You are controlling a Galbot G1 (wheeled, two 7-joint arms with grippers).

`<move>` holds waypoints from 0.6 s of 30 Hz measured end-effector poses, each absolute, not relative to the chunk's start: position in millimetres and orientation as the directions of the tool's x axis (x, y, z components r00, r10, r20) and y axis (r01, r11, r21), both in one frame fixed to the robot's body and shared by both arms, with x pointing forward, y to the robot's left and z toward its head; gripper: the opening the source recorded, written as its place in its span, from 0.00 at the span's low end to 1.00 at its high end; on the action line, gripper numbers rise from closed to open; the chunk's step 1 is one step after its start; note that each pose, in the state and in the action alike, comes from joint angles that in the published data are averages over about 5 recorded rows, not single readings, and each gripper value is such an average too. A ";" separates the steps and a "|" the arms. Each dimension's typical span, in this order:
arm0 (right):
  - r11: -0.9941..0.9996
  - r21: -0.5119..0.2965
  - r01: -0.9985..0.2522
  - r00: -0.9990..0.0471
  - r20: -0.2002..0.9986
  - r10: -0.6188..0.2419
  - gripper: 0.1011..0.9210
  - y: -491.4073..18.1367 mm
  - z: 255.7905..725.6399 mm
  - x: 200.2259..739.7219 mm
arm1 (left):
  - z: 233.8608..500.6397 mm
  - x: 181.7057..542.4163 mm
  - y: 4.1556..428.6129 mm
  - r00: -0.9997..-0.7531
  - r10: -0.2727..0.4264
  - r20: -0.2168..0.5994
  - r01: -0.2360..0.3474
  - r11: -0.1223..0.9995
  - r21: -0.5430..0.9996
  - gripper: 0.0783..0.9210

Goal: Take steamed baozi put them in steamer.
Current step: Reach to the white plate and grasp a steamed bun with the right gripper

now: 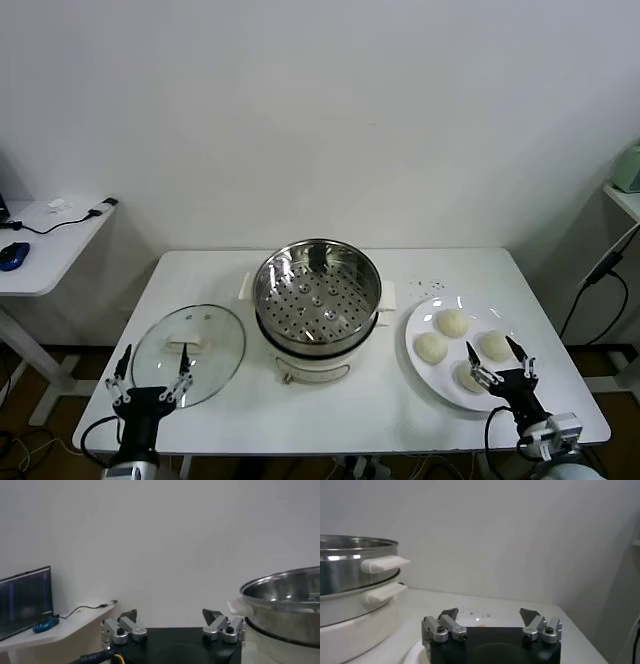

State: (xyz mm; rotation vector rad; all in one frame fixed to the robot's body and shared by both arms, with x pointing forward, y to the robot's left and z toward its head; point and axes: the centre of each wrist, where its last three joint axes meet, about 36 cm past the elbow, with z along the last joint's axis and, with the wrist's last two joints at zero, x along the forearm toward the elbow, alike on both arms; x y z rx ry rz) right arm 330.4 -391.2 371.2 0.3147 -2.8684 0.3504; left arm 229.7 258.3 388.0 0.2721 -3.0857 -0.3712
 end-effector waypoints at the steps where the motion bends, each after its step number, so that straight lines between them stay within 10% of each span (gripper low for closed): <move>1: 0.940 -0.224 -0.259 -0.944 0.267 -0.196 0.88 -394.5 373.7 334.0 | 388.1 229.5 258.3 -0.985 -0.175 0.000 -0.170 0.956 0.237 0.88; 18: 0.366 -0.475 -0.800 -0.584 0.756 -0.297 0.88 -475.4 480.9 478.4 | 378.7 210.7 252.1 -0.984 -0.176 0.003 -0.171 0.959 0.227 0.88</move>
